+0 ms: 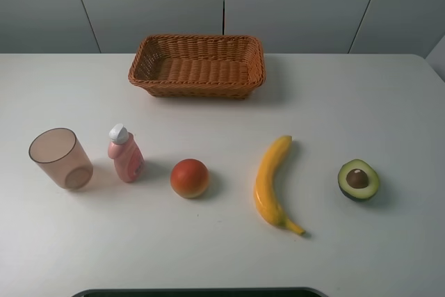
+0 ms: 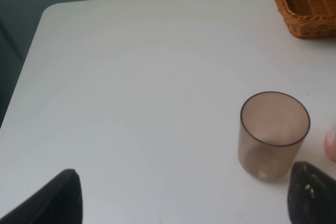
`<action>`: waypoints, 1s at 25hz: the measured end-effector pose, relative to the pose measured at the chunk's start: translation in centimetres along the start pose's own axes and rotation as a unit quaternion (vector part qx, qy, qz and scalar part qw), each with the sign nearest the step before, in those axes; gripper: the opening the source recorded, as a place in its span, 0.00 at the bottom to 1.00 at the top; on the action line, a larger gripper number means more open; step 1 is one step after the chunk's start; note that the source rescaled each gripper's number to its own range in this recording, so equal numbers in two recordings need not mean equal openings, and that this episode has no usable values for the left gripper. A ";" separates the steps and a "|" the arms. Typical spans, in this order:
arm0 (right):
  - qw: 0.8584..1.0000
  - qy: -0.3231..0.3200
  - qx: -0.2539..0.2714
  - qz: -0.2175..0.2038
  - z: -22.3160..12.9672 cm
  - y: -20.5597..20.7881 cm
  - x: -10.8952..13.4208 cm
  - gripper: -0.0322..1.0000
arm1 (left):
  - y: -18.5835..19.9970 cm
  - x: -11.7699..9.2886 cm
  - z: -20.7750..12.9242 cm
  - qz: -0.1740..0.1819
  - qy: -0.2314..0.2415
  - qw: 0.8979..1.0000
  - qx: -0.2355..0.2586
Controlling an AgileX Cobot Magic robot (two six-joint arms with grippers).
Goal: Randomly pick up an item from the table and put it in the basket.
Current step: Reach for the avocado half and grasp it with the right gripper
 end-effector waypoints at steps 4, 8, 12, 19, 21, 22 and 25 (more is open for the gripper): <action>1.000 0.000 0.000 0.000 0.0 0.0 0.0 1.00 | 0.0 0.0 0.0 0.000 0.000 1.000 0.000; 1.000 0.000 0.000 0.000 0.0 0.0 0.0 1.00 | 0.0 0.0 0.0 0.000 0.000 1.000 0.000; 1.000 0.000 0.000 0.000 0.0 0.0 0.0 1.00 | 0.0 0.0 0.0 0.000 0.000 1.000 0.000; 1.000 0.000 0.000 0.000 0.0 0.0 0.0 1.00 | 0.0 0.0 0.0 0.000 0.000 1.000 0.000; 1.000 0.000 0.000 0.000 0.0 0.0 0.0 1.00 | 0.0 0.0 0.0 0.000 0.000 1.000 0.000; 1.000 0.000 0.000 0.000 0.0 0.0 0.0 1.00 | 0.0 0.0 0.0 0.000 0.000 1.000 0.000; 1.000 0.000 0.000 0.000 0.0 0.0 0.0 1.00 | 0.0 0.0 0.0 0.000 0.000 1.000 0.000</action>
Point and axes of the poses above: a point on each arm's last joint axis where the gripper is mounted, y pointing back along that axis away from the gripper, x along the wrist's bending axis when the last joint is at zero, z = x × y, the point moved 5 cm from there along -y, pointing out along that axis toward the gripper, and after that the axes turned 15 degrees about y, right-handed, at the moved point
